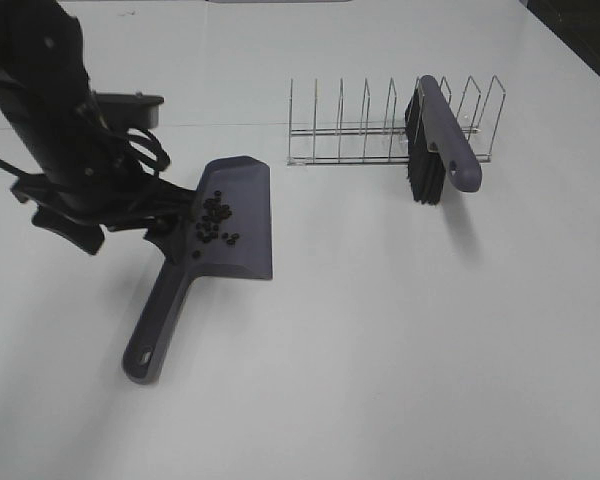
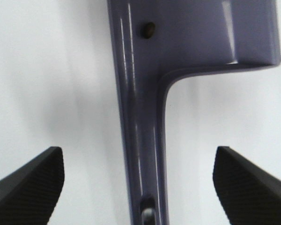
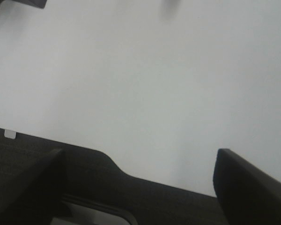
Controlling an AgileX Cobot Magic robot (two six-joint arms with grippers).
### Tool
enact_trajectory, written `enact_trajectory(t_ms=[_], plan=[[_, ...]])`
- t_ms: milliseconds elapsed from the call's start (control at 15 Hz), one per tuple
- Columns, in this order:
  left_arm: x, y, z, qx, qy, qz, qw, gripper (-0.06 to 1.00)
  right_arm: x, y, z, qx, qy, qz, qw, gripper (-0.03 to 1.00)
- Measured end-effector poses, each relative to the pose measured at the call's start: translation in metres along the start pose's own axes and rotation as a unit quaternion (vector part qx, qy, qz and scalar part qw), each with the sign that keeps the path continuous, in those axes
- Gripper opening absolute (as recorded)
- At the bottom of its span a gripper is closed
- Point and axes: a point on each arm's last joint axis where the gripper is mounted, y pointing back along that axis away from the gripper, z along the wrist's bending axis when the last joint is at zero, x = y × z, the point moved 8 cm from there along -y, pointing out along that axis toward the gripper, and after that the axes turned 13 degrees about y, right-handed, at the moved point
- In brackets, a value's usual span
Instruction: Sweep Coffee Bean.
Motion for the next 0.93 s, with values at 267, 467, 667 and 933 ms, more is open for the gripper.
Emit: enact_trajectory(t_ms=[267,467,667,933], plan=[[0.049,0.076,0.031,-0.016,-0.006,-0.028,0.999,0.81,0.041,0.009,0.001,0.004,0.007,-0.079,0.997,0.75],[0.132,0.134,0.071,0.007,-0.008,-0.076,0.997,0.81,0.052,0.015,0.006,-0.001,0.053,-0.135,0.989,0.75],[0.187,0.168,0.098,0.045,-0.046,-0.166,0.984,0.81,0.044,0.017,0.014,-0.017,0.092,-0.16,0.983,0.75],[0.236,0.196,0.121,0.097,-0.092,-0.318,0.939,0.81,0.041,0.01,0.018,-0.022,0.108,-0.172,0.979,0.75]])
